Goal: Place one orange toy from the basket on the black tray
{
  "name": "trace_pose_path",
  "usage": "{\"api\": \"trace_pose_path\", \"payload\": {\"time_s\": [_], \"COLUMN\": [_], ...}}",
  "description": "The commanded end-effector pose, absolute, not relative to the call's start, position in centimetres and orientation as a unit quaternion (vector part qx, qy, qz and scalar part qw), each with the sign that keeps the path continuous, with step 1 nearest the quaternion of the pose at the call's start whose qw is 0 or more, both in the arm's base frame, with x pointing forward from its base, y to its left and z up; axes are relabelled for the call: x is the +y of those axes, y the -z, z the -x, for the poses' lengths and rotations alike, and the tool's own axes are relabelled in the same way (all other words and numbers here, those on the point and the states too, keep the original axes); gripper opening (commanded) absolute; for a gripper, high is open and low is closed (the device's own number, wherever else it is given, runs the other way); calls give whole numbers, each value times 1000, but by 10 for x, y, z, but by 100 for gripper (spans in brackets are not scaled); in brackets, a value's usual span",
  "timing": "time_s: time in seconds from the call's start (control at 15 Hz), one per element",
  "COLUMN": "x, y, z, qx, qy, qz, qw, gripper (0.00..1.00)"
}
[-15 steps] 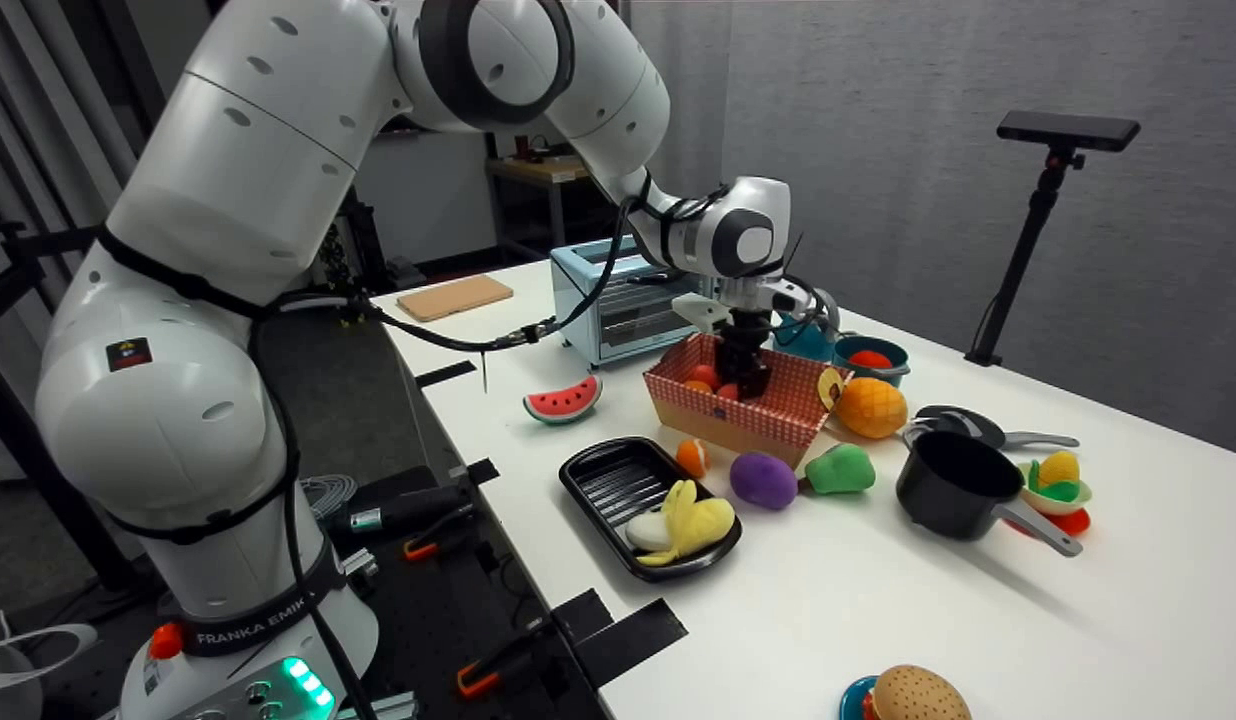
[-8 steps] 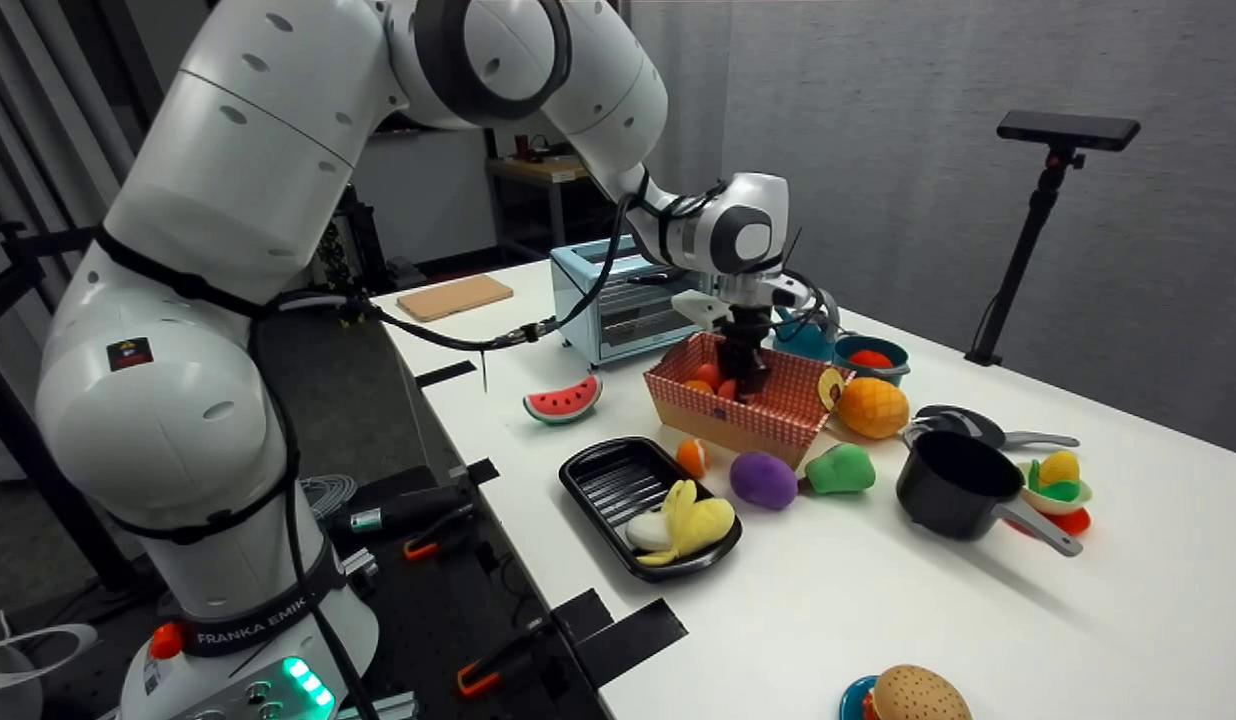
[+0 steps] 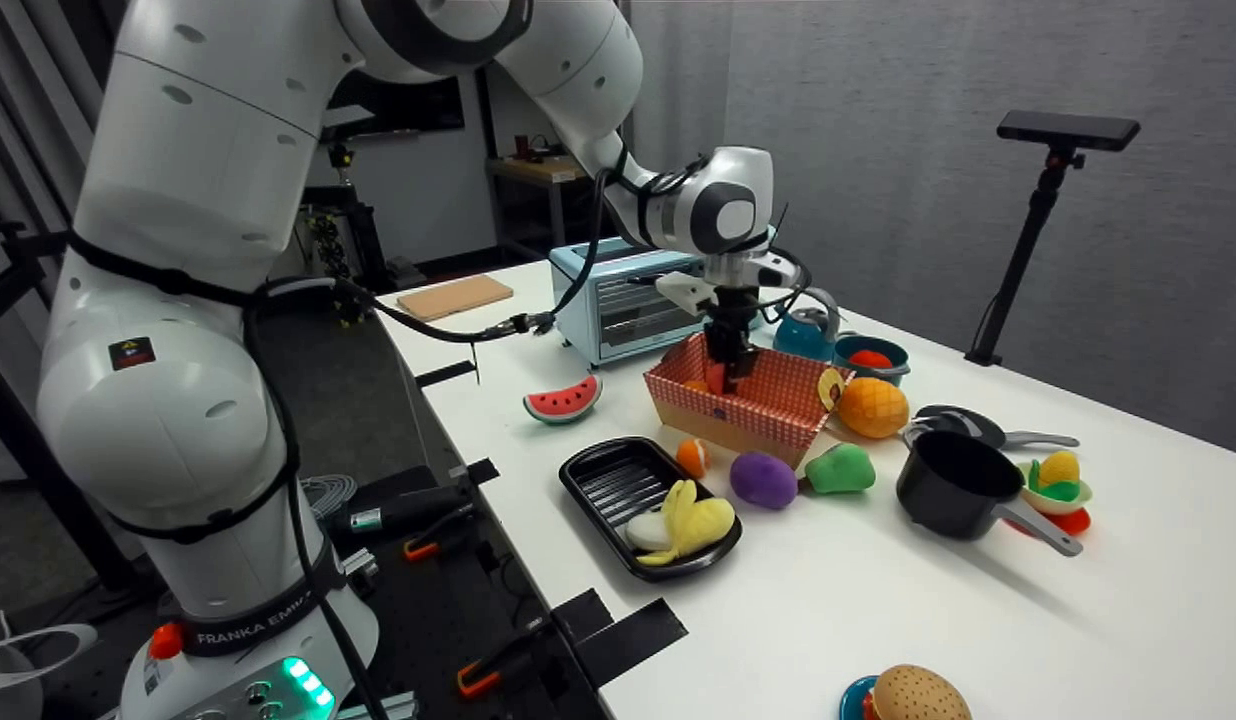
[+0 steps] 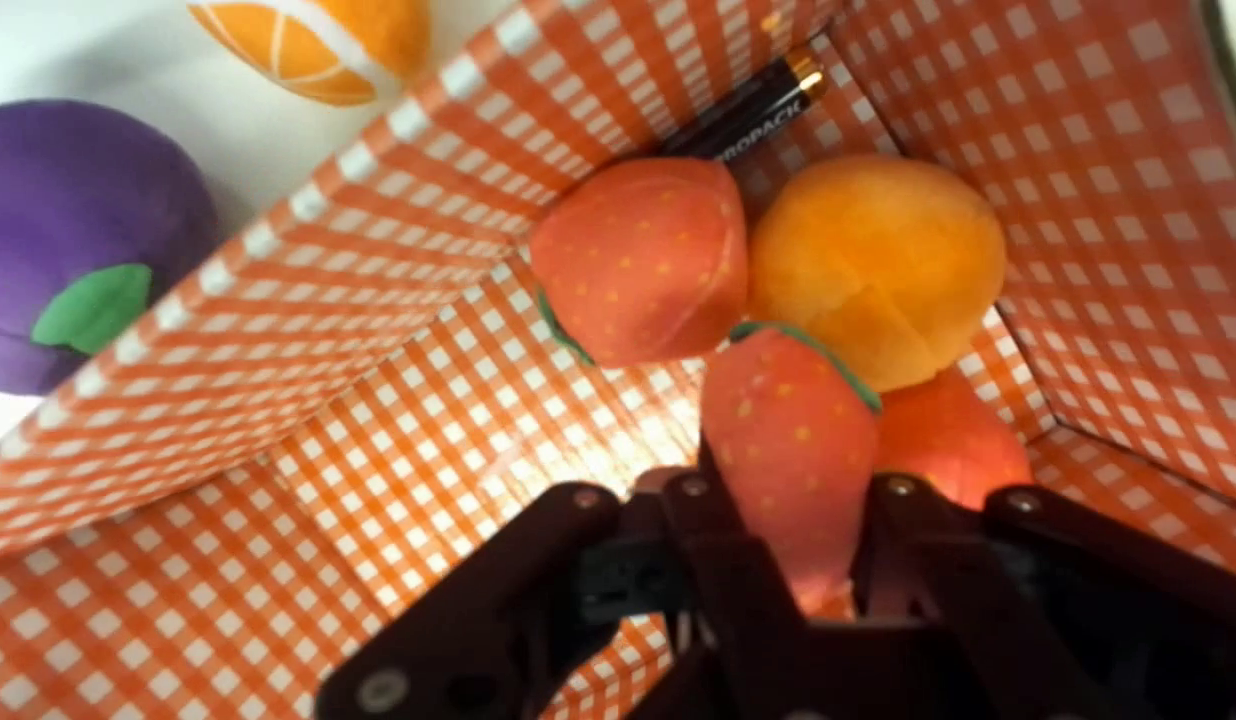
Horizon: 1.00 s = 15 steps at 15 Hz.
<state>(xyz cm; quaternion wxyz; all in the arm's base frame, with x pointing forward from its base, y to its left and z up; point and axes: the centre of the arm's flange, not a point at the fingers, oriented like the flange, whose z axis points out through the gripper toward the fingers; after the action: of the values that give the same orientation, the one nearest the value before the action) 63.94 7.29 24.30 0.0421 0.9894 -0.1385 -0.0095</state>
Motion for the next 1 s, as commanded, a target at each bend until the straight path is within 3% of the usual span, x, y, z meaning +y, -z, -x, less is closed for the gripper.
{"api": "trace_pose_path", "payload": {"time_s": [0.0, 0.93], "x": [67, 41], "y": [-268, -308], "z": [-593, -513], "qx": [-137, -140], "qy": [-8, -16], "qz": [-990, -990], "qw": [36, 20], "gripper": [5, 5]}}
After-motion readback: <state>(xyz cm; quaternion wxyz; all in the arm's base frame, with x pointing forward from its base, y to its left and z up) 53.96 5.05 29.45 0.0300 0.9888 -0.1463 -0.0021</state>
